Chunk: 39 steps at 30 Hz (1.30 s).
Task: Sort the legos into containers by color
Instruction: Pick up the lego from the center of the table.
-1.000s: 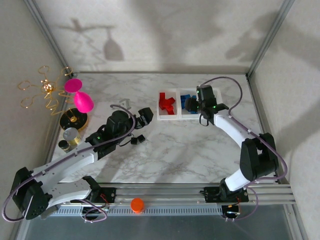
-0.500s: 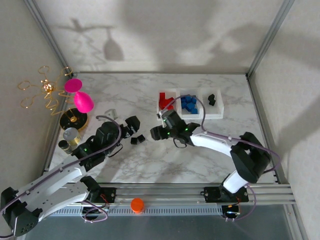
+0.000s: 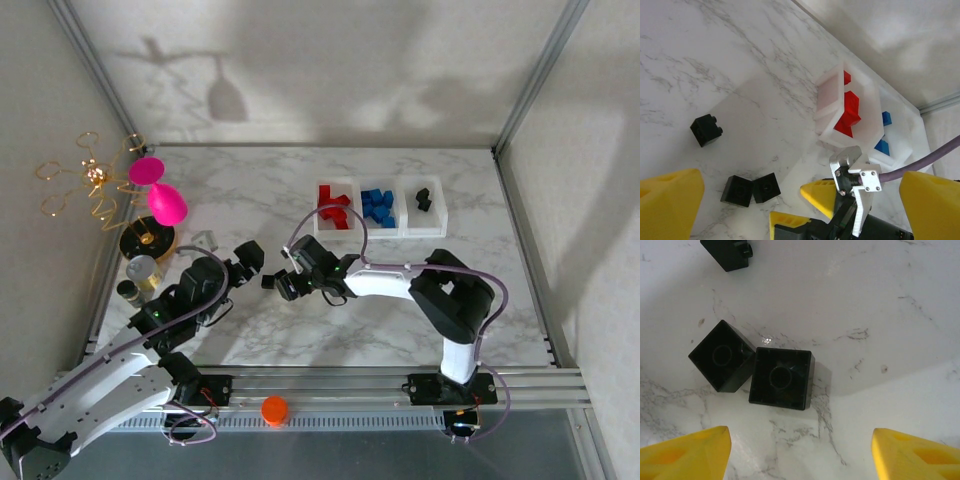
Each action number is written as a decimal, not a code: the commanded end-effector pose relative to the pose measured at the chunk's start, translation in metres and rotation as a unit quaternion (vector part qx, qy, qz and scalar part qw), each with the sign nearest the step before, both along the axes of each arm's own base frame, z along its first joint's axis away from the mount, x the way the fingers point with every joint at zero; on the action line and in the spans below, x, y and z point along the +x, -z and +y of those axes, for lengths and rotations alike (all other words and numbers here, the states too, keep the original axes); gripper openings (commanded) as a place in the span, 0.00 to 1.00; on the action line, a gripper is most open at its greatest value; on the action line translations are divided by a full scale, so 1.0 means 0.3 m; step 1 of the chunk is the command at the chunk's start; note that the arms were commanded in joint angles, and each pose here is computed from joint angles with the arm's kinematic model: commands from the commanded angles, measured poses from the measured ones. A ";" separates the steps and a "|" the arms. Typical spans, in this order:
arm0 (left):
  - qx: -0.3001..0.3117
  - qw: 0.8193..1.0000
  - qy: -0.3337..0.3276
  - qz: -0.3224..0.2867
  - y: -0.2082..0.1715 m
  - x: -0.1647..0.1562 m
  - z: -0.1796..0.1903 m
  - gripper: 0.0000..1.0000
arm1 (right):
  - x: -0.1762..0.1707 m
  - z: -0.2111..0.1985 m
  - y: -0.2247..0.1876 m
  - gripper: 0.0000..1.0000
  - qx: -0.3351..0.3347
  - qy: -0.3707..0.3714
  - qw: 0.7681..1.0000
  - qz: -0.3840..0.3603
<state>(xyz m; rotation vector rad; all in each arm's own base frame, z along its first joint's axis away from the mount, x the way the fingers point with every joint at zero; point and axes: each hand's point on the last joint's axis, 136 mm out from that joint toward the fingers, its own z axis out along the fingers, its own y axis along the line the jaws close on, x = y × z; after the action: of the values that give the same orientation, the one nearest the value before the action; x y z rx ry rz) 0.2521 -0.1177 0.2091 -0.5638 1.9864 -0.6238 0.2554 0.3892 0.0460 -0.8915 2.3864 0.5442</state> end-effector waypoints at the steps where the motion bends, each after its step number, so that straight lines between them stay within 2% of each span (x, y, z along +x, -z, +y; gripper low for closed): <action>1: 0.007 1.000 -0.024 0.009 0.019 -0.008 0.038 1.00 | 0.007 0.056 0.014 0.74 -0.004 -0.024 1.000 -0.016; 9: 0.006 1.000 -0.026 0.007 0.022 -0.006 0.041 1.00 | 0.050 0.084 0.062 0.73 -0.039 -0.015 0.998 -0.042; 17: 0.009 1.000 -0.027 0.006 0.024 -0.005 0.044 0.99 | 0.087 0.095 0.090 0.59 -0.059 -0.005 0.997 -0.053; 23: 0.006 1.000 -0.024 0.005 0.020 -0.003 0.037 0.99 | 0.081 0.099 0.091 0.45 -0.058 -0.007 0.997 -0.047; 30: 0.002 1.000 -0.019 -0.001 0.007 0.003 0.027 1.00 | 0.061 0.081 0.048 0.29 -0.040 0.002 0.999 -0.036; 39: -0.003 1.000 0.015 -0.007 -0.027 0.031 -0.037 1.00 | 0.080 -0.043 -0.064 0.26 -0.002 0.058 0.998 -0.015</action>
<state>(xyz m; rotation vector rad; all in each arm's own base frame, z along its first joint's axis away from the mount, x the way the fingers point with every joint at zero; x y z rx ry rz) 0.2559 -0.1219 0.1975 -0.5598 2.0201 -0.6019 0.2742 0.3918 0.0454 -0.8463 2.3815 0.4437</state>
